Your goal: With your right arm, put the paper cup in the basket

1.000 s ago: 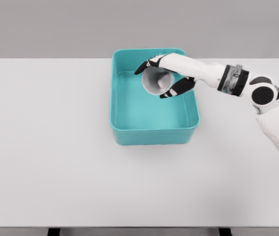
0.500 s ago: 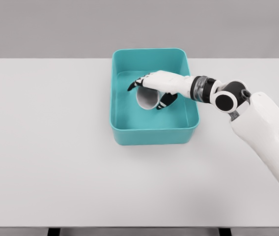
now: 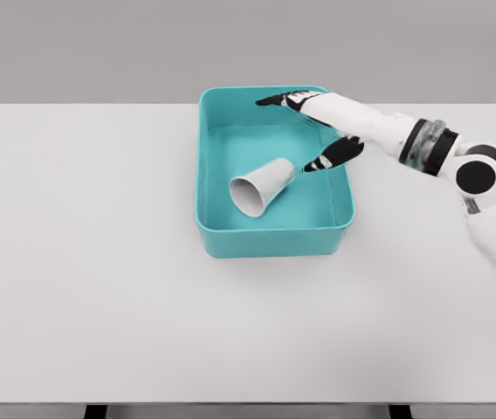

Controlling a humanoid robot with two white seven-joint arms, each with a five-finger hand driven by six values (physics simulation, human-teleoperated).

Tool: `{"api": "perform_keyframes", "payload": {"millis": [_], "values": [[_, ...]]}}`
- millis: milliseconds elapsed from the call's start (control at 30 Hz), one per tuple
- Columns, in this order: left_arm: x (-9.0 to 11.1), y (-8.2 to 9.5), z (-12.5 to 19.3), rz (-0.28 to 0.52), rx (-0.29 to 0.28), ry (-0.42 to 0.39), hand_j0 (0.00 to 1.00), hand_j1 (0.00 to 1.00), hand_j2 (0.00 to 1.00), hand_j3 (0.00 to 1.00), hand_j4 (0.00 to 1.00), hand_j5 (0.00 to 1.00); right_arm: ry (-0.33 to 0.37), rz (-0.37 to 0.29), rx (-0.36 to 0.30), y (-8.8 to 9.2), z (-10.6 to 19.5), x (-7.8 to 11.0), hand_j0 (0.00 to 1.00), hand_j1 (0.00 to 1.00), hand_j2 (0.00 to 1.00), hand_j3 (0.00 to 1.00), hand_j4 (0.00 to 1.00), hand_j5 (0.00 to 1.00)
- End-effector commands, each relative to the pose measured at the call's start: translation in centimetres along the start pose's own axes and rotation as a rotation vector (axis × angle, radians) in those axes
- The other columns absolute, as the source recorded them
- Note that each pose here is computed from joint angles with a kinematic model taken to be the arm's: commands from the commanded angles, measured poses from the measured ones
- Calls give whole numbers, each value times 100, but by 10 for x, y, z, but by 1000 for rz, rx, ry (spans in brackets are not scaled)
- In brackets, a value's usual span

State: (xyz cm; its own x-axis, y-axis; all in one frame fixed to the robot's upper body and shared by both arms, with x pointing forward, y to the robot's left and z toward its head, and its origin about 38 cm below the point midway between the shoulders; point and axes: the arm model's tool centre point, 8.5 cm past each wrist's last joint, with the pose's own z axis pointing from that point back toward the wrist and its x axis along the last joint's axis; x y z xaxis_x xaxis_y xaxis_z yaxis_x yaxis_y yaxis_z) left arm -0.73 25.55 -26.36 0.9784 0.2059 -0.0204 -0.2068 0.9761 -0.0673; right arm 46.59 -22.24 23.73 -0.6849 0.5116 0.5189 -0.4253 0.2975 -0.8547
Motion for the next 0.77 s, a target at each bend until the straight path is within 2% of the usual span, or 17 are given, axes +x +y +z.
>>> {"api": "perform_keyframes", "payload": {"millis": [0, 33, 67, 100, 133, 200, 233, 367, 733], "values": [[0, 0, 0, 0, 0, -1, 100, 100, 100, 100, 100, 100, -97, -115, -250, -59, 51, -7, 100, 100, 100, 100, 100, 100], [0, 0, 0, 0, 0, 0, 100, 100, 100, 100, 100, 100, -74, -154, -319, -63, 73, -21, 100, 100, 100, 100, 100, 100], [0, 0, 0, 0, 0, 0, 100, 100, 100, 100, 100, 100, -17, -188, -386, -63, 98, -40, 100, 100, 100, 100, 100, 100], [0, 0, 0, 0, 0, 0, 100, 100, 100, 100, 100, 100, 27, -207, -421, -60, 116, -52, 100, 100, 100, 100, 100, 100], [0, 0, 0, 0, 0, -1, 100, 100, 100, 100, 100, 100, 79, -216, -431, -56, 128, -61, 100, 100, 100, 100, 100, 100], [0, 0, 0, 0, 0, -1, 100, 100, 100, 100, 100, 100, 205, -187, -357, -40, 127, -73, 100, 100, 100, 100, 100, 100], [0, 0, 0, 0, 0, 0, 100, 100, 100, 100, 100, 100, 227, -188, -336, -31, 126, -75, 100, 100, 100, 100, 100, 100], [0, 0, 0, 0, 0, 0, 100, 100, 100, 100, 100, 100, 278, -167, -297, -20, 126, -81, 100, 100, 100, 100, 100, 100], [0, 0, 0, 2, -2, 0, 100, 100, 100, 100, 100, 100, 279, -194, -300, -14, 121, -82, 100, 100, 100, 100, 100, 100]]}}
